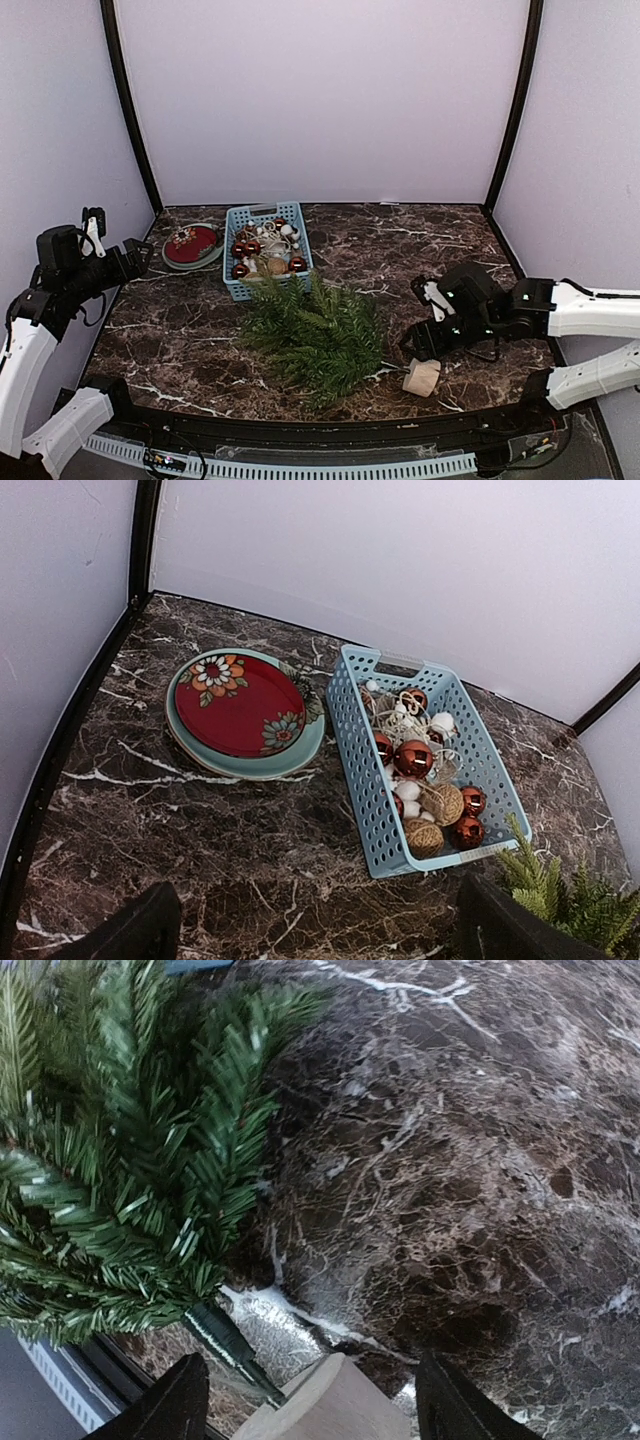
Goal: Decorate the small christmas tree
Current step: Pick up the Christmas tree from the center of the board.
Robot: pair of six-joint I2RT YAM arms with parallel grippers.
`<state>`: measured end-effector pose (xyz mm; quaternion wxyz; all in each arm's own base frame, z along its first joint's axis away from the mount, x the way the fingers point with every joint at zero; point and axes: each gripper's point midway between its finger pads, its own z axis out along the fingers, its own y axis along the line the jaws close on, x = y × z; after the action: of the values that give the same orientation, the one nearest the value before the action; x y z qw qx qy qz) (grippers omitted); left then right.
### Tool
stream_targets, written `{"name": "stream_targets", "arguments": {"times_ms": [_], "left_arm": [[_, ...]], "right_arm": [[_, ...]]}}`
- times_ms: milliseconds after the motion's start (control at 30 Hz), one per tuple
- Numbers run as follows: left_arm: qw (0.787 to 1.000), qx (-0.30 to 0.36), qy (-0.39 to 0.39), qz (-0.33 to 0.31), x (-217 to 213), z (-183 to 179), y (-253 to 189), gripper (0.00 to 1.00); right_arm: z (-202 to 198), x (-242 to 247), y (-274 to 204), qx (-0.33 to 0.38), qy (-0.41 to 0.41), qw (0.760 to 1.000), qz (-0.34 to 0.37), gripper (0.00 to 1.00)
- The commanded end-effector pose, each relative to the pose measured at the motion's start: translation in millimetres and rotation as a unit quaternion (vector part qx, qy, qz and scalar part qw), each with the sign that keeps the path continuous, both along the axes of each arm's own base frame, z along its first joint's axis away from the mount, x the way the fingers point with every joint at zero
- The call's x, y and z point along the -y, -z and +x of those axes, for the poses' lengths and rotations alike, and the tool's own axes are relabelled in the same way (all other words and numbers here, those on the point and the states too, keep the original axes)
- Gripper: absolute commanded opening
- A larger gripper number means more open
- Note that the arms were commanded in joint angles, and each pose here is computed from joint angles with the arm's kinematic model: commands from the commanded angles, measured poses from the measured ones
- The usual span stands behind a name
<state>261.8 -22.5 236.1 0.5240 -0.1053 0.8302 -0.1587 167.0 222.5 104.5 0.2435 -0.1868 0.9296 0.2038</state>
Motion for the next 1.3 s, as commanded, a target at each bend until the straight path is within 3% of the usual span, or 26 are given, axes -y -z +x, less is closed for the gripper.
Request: {"name": "stream_targets", "arguments": {"times_ms": [0,167,400,1033,1267], "left_arm": [[1.000,0.007,0.016,0.002,4,2,0,0.99],[1.000,0.008,0.019,0.000,6,1,0,0.99],[1.000,0.008,0.029,-0.004,9,1,1,0.99],[0.999,0.002,0.045,-0.011,15,3,4,0.99],[0.998,0.002,0.065,-0.018,22,4,5,0.98]], "right_arm": [[5,-27,-11,0.057,-0.056,0.996,-0.050,0.65],[-7,-55,-1,0.067,-0.134,0.983,-0.109,0.52],[-27,-67,20,0.052,-0.183,0.972,-0.136,0.47],[-31,-68,45,0.060,-0.191,0.969,-0.143,0.38],[-25,-71,48,0.080,-0.187,0.968,-0.148,0.22]]}}
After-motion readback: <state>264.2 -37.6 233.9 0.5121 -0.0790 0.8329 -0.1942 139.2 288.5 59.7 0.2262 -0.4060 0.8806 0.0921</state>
